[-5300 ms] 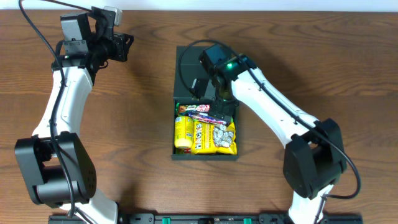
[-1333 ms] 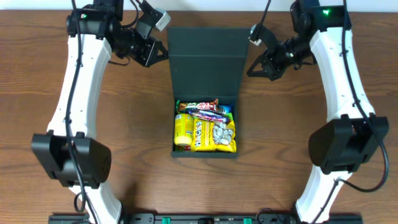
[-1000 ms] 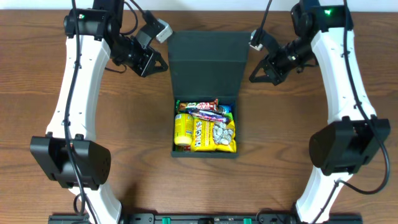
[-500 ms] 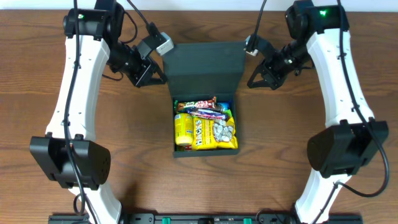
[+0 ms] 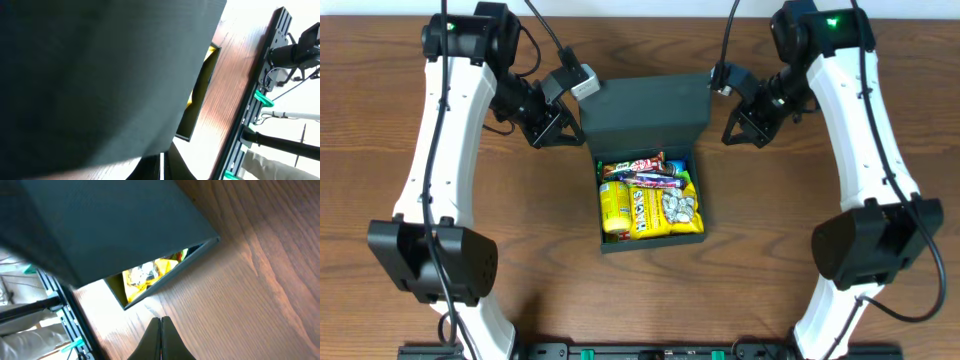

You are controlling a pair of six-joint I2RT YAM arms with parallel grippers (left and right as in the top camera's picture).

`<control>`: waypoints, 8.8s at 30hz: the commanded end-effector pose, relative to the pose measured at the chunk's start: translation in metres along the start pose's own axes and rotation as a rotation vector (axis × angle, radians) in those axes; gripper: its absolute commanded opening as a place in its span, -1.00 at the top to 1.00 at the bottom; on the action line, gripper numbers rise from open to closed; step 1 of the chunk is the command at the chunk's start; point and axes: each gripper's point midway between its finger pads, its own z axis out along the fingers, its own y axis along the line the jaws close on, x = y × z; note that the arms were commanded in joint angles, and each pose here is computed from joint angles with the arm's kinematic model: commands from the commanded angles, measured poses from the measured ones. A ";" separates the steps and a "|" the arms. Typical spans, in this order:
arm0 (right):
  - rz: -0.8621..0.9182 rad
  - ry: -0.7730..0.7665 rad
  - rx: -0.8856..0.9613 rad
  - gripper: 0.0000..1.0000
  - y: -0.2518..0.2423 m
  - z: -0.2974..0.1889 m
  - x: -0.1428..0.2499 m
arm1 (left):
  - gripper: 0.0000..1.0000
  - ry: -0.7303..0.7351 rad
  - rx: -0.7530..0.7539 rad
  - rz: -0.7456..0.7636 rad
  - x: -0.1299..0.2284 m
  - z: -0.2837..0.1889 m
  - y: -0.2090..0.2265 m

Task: Pack container

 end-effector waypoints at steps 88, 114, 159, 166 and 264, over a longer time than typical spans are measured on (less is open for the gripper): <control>0.583 -0.548 -0.486 0.97 -0.112 0.170 -0.094 | 0.89 -0.286 0.258 -1.121 -0.003 0.176 0.201; 0.039 -0.823 -0.722 0.97 -0.053 0.005 -0.144 | 0.89 -0.600 0.273 -0.394 -0.101 0.019 0.107; 0.781 -0.852 -0.035 0.96 -0.162 -0.008 -0.097 | 0.88 -0.237 -0.291 -0.674 -0.026 0.008 0.080; 0.841 -0.521 0.072 0.97 -0.146 0.047 -0.035 | 0.88 -0.159 -0.221 -0.855 0.019 0.065 0.089; 0.705 -0.308 -0.021 0.97 -0.075 0.128 -0.036 | 0.89 -0.362 0.082 -0.957 -0.037 0.160 0.107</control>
